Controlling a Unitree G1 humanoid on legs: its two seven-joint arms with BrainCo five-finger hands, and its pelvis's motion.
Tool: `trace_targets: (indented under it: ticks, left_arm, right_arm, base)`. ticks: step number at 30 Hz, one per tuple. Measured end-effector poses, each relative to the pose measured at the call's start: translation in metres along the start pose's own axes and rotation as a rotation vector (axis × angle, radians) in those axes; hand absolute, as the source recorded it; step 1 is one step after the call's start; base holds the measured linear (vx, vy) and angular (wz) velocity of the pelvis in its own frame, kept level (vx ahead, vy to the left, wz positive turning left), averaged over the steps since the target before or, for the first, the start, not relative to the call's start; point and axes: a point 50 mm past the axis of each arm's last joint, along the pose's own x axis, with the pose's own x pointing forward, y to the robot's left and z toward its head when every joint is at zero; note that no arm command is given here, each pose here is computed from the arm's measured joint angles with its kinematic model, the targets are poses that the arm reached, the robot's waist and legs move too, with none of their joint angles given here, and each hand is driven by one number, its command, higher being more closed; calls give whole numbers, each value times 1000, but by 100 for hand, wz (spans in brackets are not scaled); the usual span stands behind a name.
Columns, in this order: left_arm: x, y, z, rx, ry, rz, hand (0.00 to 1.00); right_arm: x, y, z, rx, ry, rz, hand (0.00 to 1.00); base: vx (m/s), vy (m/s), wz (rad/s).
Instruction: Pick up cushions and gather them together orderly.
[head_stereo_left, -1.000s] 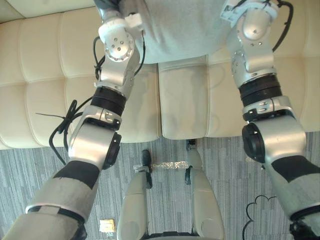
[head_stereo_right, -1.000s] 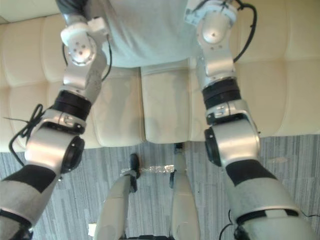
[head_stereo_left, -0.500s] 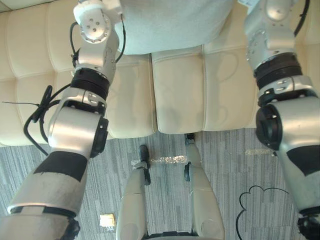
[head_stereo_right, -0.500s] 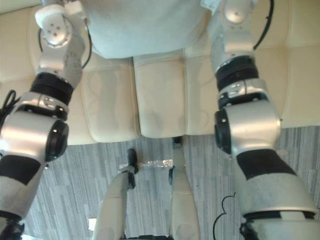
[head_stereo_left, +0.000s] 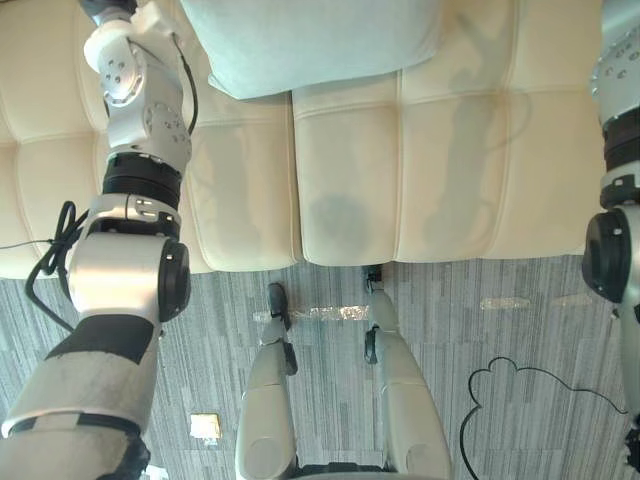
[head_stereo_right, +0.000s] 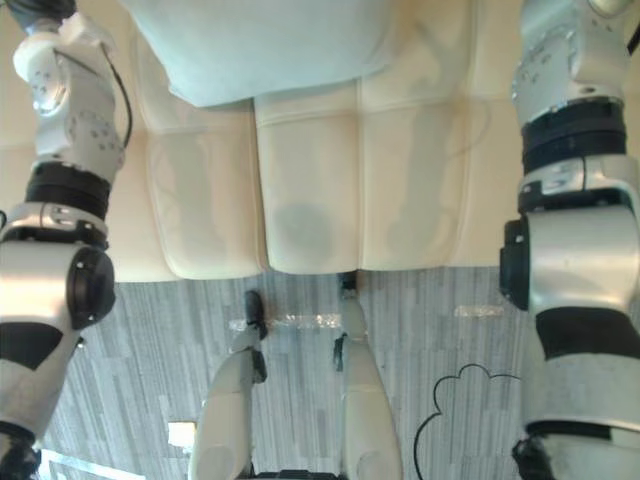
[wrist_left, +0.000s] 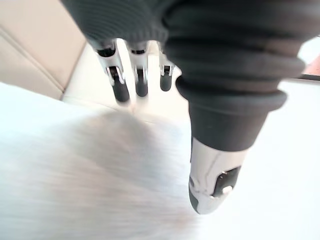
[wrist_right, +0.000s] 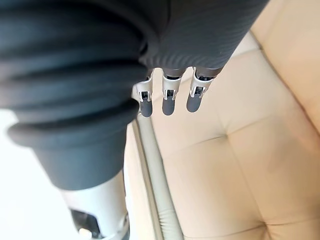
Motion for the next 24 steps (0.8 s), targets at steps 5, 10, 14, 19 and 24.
trace_targets:
  ticks: [5,10,14,19,24]
  left_arm:
    - [0,-1,0,1,9,-4,0]
    - [-1,-3,-3,3,14,-8,0]
    - [-17,6,-12,22,0,-51,0]
    - [-85,49,-62,140,72,-113,0]
    - [-226,97,-143,267,461,-153,0]
  right_arm:
    - [0,1,-1,-9,1,4,0]
    - [-5,13,2,-76,-37,83,0]
    - [-34,14,-19,-122,-38,210,0]
    - [-137,-43,-100,-219,177,246,0]
    - [-283,-107,-164,-265,596,122,0]
  base:
    - [-28,32,-2]
    - [-39,44,0]
    - [-26,40,0]
    - [-2,41,2]
    - [21,50,-5]
